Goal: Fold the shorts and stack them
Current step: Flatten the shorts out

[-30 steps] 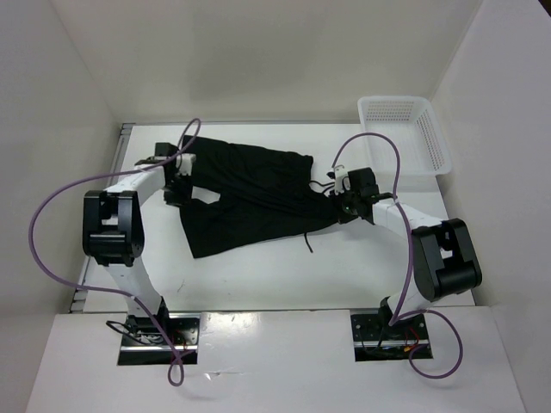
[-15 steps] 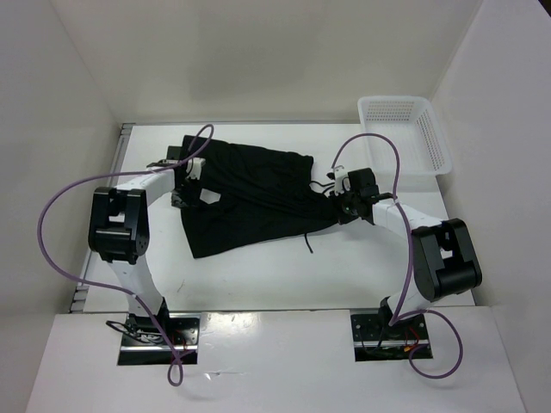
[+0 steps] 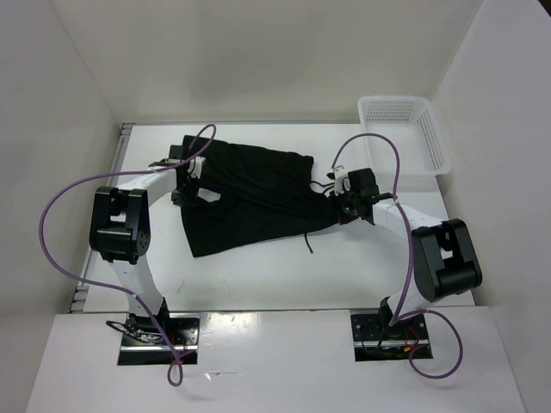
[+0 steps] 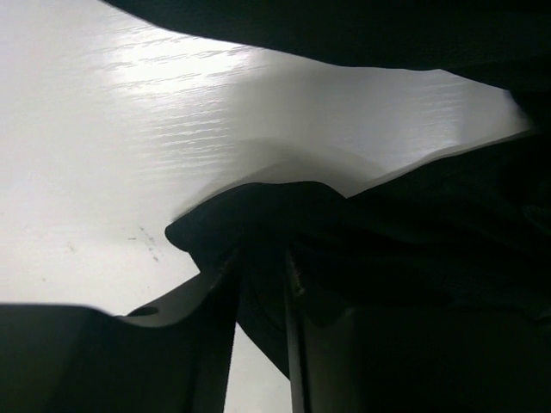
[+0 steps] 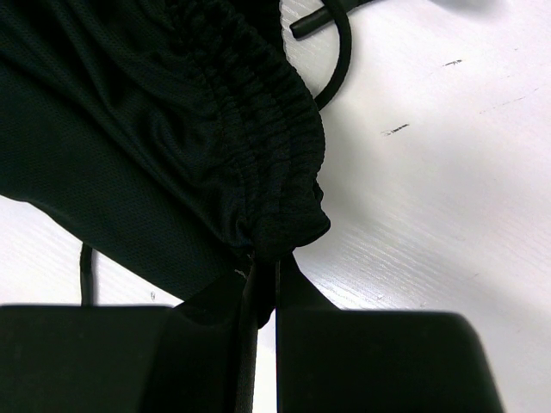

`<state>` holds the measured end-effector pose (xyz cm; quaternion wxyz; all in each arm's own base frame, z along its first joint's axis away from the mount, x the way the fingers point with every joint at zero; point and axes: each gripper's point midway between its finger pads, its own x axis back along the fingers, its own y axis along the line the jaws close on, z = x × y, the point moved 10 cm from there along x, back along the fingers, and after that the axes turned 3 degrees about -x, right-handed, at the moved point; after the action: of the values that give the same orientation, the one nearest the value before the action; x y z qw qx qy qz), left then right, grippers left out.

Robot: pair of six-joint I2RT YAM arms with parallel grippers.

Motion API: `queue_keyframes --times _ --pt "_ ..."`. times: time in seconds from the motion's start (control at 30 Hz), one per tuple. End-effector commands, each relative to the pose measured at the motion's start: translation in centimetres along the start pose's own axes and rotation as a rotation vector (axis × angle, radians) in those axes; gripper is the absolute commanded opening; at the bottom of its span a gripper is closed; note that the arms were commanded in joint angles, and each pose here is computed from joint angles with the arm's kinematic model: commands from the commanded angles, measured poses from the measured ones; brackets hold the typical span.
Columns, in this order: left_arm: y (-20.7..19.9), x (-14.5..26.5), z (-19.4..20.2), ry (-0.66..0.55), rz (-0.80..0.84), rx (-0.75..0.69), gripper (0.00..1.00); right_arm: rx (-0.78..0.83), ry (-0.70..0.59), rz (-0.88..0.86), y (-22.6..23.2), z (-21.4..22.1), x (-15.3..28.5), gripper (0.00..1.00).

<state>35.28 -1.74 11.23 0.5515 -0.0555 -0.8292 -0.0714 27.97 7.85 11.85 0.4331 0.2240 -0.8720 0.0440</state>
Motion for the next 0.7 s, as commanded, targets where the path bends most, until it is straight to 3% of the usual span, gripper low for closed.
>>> queue_keyframes --times 0.0,0.17,0.4,0.53,0.57,0.6,0.67 --pt "0.9 2.1 -0.9 -0.054 -0.055 0.010 0.35 0.025 -0.027 0.003 0.1 -0.3 0.8 0.00" --pt "0.8 1.6 -0.4 -0.033 -0.052 0.009 0.35 0.025 -0.027 0.003 0.1 -0.3 0.8 0.00" --pt "0.7 1.1 0.0 -0.014 -0.050 0.009 0.17 0.023 -0.018 0.002 0.1 0.0 0.8 0.00" --pt "0.7 0.8 0.2 -0.002 -0.048 0.008 0.14 0.023 -0.018 0.002 0.1 0.0 0.8 0.00" --pt "1.1 0.8 0.4 0.009 -0.051 0.018 0.16 0.023 -0.018 0.002 0.1 0.0 0.8 0.00" --pt "1.0 0.5 0.6 0.029 -0.048 0.017 0.31 0.023 -0.018 0.002 0.1 0.0 0.8 0.00" --pt "1.5 0.4 0.5 0.031 -0.062 0.027 0.40 0.023 -0.018 0.002 0.1 0.0 0.8 0.00"
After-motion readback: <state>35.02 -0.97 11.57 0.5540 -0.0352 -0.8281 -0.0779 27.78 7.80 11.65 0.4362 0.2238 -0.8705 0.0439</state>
